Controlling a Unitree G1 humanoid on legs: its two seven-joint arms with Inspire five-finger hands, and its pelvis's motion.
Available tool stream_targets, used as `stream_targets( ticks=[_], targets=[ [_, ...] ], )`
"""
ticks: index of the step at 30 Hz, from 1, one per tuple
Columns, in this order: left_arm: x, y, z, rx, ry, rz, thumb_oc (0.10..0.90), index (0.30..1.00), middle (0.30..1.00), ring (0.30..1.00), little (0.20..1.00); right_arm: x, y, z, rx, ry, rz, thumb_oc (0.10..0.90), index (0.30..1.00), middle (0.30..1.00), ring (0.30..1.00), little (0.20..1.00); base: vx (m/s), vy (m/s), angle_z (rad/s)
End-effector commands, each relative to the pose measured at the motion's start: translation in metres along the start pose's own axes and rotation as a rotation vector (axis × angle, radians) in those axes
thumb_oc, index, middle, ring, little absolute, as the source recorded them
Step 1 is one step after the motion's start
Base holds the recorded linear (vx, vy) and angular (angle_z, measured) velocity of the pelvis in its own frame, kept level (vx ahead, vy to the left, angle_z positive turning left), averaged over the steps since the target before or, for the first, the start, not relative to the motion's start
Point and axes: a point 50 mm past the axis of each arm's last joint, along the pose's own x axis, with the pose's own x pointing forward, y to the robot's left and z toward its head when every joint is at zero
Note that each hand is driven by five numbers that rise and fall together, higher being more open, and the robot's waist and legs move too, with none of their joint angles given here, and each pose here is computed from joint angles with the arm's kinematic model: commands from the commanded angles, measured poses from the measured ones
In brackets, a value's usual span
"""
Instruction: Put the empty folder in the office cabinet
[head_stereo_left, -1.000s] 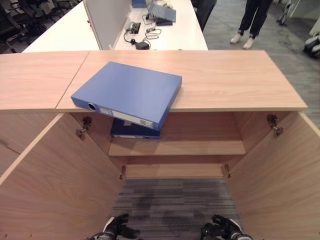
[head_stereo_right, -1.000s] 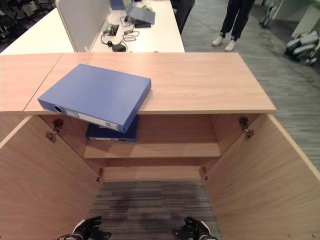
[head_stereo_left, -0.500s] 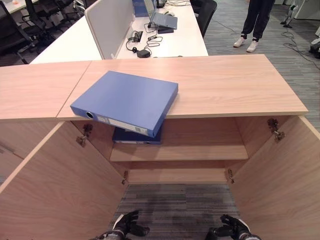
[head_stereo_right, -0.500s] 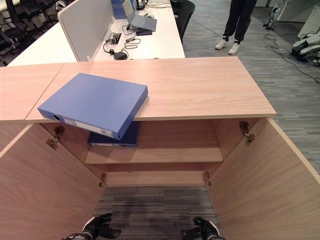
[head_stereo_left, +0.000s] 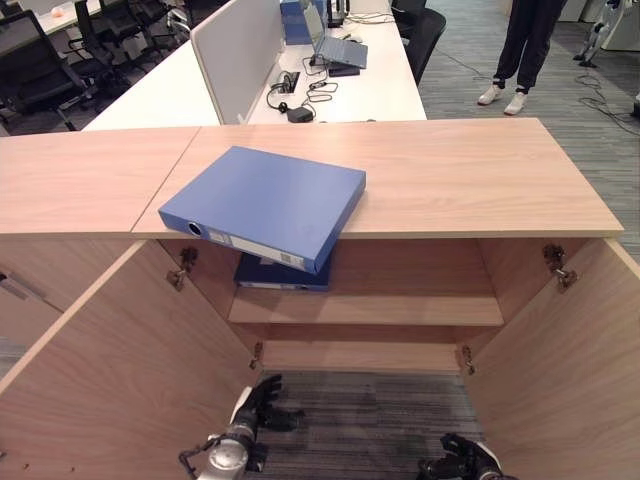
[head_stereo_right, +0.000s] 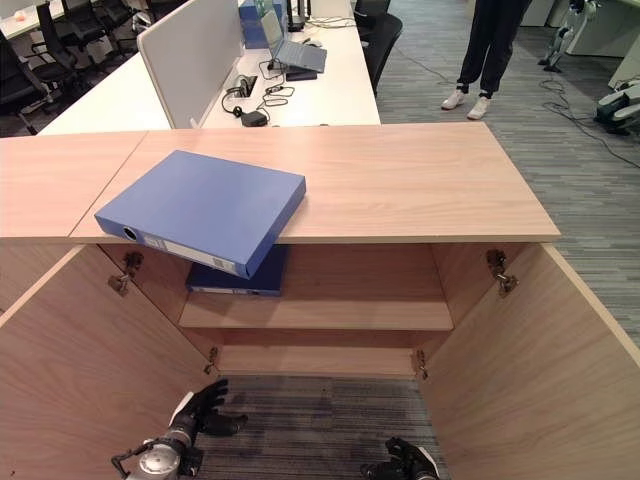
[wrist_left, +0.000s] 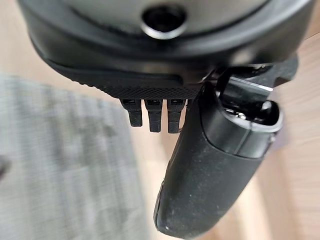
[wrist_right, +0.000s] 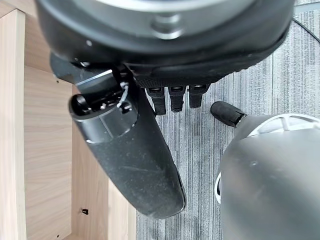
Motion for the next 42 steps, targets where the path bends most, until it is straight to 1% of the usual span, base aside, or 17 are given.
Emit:
stream_targets(
  ticks=[1, 2, 6, 8, 11, 12, 16, 20, 22, 24, 31, 32, 40, 42],
  targets=[
    [0.004, 0.031, 0.063, -0.087, -0.303, 0.119, 0.800, 0.900, 0.900, 0.900, 0.900, 0.006, 0.005, 0.035, 0.039, -0.144, -0.019, 0.800, 0.900, 0.900, 0.900, 0.900, 0.01, -0.048, 0.13],
    [0.004, 0.031, 0.062, -0.087, -0.301, 0.119, 0.800, 0.900, 0.900, 0.900, 0.900, 0.006, 0.005, 0.035, 0.039, -0.143, -0.018, 0.800, 0.900, 0.900, 0.900, 0.900, 0.01, -0.047, 0.13],
    [-0.009, 0.034, 0.086, -0.104, -0.443, 0.135, 0.800, 0.900, 0.900, 0.900, 0.900, 0.006, 0.009, 0.036, 0.042, -0.155, -0.020, 0.800, 0.900, 0.900, 0.900, 0.900, -0.01, -0.044, 0.10],
    [-0.018, 0.038, 0.105, -0.043, -0.552, 0.166, 0.800, 0.900, 0.900, 0.900, 0.900, 0.006, 0.012, 0.034, 0.037, -0.157, -0.023, 0.800, 0.900, 0.900, 0.900, 0.900, 0.00, -0.055, 0.11],
    [-0.022, 0.040, 0.110, -0.014, -0.584, 0.180, 0.800, 0.900, 0.900, 0.900, 0.900, 0.005, 0.013, 0.034, 0.035, -0.157, -0.022, 0.800, 0.900, 0.900, 0.900, 0.900, -0.01, -0.031, 0.10],
    [-0.026, 0.041, 0.119, 0.023, -0.631, 0.206, 0.800, 0.900, 0.900, 0.900, 0.900, 0.006, 0.014, 0.034, 0.032, -0.157, -0.025, 0.800, 0.900, 0.900, 0.900, 0.900, -0.01, -0.045, 0.04],
    [-0.036, 0.042, 0.133, 0.094, -0.720, 0.259, 0.800, 0.900, 0.900, 0.900, 0.900, 0.006, 0.017, 0.035, 0.019, -0.163, -0.021, 0.800, 0.900, 0.900, 0.900, 0.900, 0.00, -0.039, 0.04],
    [-0.046, 0.048, 0.148, 0.248, -0.817, 0.338, 0.800, 0.900, 0.900, 0.900, 0.900, 0.006, 0.020, 0.035, 0.005, -0.169, -0.016, 0.800, 0.900, 0.900, 0.900, 0.900, 0.01, -0.031, 0.04],
    [-0.050, 0.055, 0.152, 0.367, -0.857, 0.413, 0.800, 0.900, 0.900, 0.900, 0.900, 0.005, 0.022, 0.034, 0.000, -0.169, -0.012, 0.800, 0.900, 0.900, 0.900, 0.900, 0.00, 0.000, 0.00],
    [-0.055, 0.066, 0.155, 0.459, -0.894, 0.532, 0.800, 0.900, 0.900, 0.900, 0.900, 0.005, 0.022, 0.028, 0.005, -0.154, -0.019, 0.800, 0.900, 0.900, 0.900, 0.900, 0.00, -0.033, -0.02],
    [-0.065, 0.077, 0.165, 0.503, -0.975, 0.743, 0.800, 0.900, 0.900, 0.900, 0.900, 0.004, 0.021, 0.022, -0.003, -0.136, -0.036, 0.800, 0.900, 0.900, 0.900, 0.900, 0.00, 0.000, 0.00],
    [-0.067, 0.078, 0.170, 0.547, -1.012, 0.798, 0.800, 0.900, 0.900, 0.900, 0.900, 0.004, 0.020, 0.020, -0.006, -0.130, -0.043, 0.800, 0.900, 0.900, 0.900, 0.900, 0.00, 0.000, 0.00],
    [-0.074, 0.084, 0.178, 0.653, -1.073, 0.879, 0.800, 0.900, 0.900, 0.900, 0.900, 0.003, 0.018, 0.016, 0.001, -0.115, -0.051, 0.800, 0.900, 0.900, 0.900, 0.900, 0.00, 0.000, 0.00],
    [-0.081, 0.091, 0.187, 0.688, -1.122, 0.958, 0.800, 0.900, 0.900, 0.900, 0.900, 0.003, 0.017, 0.012, 0.028, -0.101, -0.058, 0.800, 0.900, 0.900, 0.900, 0.900, 0.00, 0.000, 0.00]
  ],
)
